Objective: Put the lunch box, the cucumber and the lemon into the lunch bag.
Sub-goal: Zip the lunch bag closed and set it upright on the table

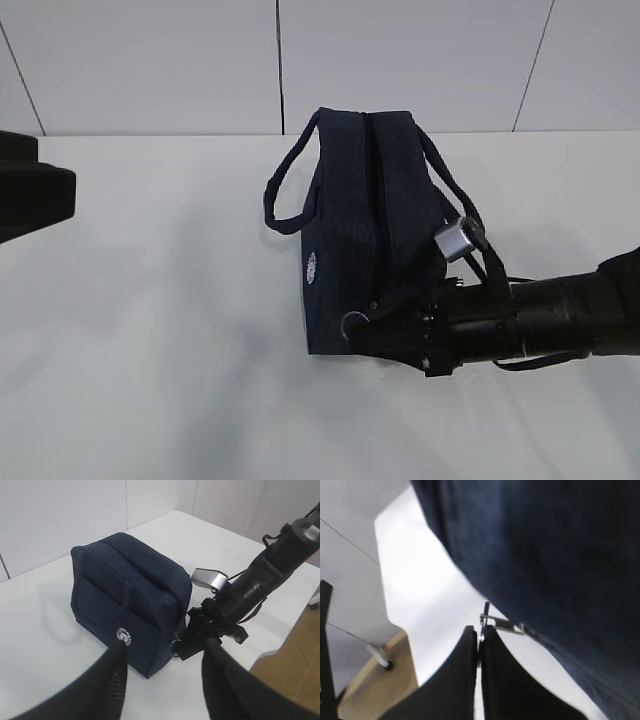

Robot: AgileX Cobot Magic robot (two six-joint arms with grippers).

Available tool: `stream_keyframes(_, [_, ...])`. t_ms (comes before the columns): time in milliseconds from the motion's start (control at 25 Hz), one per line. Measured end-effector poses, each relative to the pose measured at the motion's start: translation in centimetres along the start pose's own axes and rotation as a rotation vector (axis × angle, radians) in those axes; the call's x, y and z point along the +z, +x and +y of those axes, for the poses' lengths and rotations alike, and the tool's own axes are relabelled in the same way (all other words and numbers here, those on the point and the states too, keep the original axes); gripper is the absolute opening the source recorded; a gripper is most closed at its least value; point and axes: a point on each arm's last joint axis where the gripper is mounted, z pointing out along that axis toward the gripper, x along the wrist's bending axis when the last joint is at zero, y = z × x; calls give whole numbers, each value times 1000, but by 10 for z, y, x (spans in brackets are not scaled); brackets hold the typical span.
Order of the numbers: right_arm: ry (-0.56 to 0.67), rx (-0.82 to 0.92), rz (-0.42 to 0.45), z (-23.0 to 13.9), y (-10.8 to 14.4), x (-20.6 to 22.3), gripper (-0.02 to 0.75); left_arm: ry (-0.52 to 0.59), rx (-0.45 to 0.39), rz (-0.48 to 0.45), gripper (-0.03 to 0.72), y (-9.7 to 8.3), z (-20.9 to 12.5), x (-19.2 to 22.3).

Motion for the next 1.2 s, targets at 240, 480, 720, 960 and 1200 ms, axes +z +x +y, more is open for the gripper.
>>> stream_keyframes(240, [6, 35, 27, 8, 8, -4, 7, 0, 0, 0, 344, 0, 0, 0])
stream_keyframes(480, [25, 14, 53, 22, 23, -12, 7, 0, 0, 0, 341, 0, 0, 0])
stream_keyframes(720, [25, -9, 64, 36, 36, -20, 7, 0, 0, 0, 341, 0, 0, 0])
stream_keyframes(960, [8, -41, 63, 50, 50, -28, 7, 0, 0, 0, 340, 0, 0, 0])
stream_keyframes(1200, [-17, -91, 61, 65, 65, -38, 7, 0, 0, 0, 340, 0, 0, 0])
